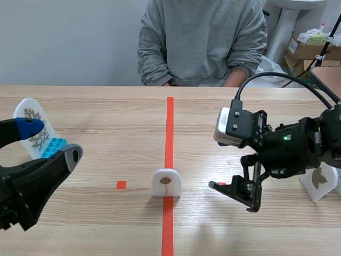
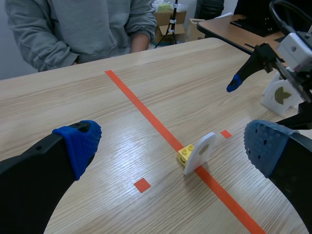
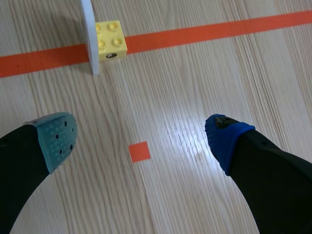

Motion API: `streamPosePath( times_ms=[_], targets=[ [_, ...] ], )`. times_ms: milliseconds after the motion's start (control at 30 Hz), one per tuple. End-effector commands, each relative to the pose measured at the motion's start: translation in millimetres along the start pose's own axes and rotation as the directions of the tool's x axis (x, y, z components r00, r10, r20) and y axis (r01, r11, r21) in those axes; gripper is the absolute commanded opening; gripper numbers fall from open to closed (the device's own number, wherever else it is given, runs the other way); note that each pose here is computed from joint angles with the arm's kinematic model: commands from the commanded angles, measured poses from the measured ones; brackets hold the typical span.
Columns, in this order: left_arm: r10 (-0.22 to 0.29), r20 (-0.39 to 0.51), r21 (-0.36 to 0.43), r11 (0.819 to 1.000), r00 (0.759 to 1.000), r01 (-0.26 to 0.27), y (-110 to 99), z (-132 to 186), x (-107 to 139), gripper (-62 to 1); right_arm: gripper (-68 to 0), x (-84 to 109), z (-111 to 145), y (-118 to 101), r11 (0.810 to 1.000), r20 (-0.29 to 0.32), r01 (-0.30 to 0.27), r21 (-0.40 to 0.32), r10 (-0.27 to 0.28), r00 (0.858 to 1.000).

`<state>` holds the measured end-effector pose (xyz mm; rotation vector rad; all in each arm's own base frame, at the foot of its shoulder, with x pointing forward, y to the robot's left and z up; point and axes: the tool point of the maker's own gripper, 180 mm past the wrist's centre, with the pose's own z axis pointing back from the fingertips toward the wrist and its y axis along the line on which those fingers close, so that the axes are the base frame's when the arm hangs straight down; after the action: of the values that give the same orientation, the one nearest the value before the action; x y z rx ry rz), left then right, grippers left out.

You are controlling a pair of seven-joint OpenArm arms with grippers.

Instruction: Do the leaf sorting experiment

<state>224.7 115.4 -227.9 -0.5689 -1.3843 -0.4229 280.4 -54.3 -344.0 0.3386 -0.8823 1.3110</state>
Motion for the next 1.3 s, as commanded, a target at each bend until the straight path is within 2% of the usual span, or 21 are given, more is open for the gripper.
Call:
streamPosePath(
  times_ms=[0, 200, 367, 567, 1067, 1267],
  targets=[
    [0.011, 0.032, -0.008, 1.0, 0.999, -0.01, -3.5, -1.8, 6.7, 1.4, -13.9, 14.4, -2.1, -10.6, 1.0, 0.041, -0.02, -0.015, 0.021, 0.999],
    [0.01, 0.031, -0.008, 1.0, 0.999, -0.01, -3.5, -1.8, 6.6, 1.4, -13.9, 27.7, -25.1, -5.3, 0.999, 0.083, -0.032, 0.027, 0.029, 0.996],
    [0.01, 0.031, -0.008, 1.0, 0.999, -0.009, -3.6, -1.8, 6.5, 1.4, -13.9, 33.8, -44.1, 14.1, 0.994, 0.087, -0.05, 0.092, 0.042, 0.995],
    [0.01, 0.031, -0.009, 1.0, 0.999, -0.009, -3.6, -1.8, 6.6, 1.4, -13.9, 37.4, -60.5, 34.0, 0.989, 0.094, -0.034, 0.146, 0.021, 0.995],
    [0.01, 0.039, -0.008, 1.0, 0.999, -0.01, -3.5, -1.7, 7.9, 1.4, -15.4, 42.3, -79.9, 41.4, 0.989, 0.12, 0.001, 0.149, -0.019, 0.993],
    [0.01, 0.039, -0.008, 1.0, 0.999, -0.01, -3.5, -1.7, 8.0, 1.4, -23.6, 45.2, -79.6, 42.4, 0.989, 0.138, 0.003, 0.15, -0.024, 0.99]
  ],
)
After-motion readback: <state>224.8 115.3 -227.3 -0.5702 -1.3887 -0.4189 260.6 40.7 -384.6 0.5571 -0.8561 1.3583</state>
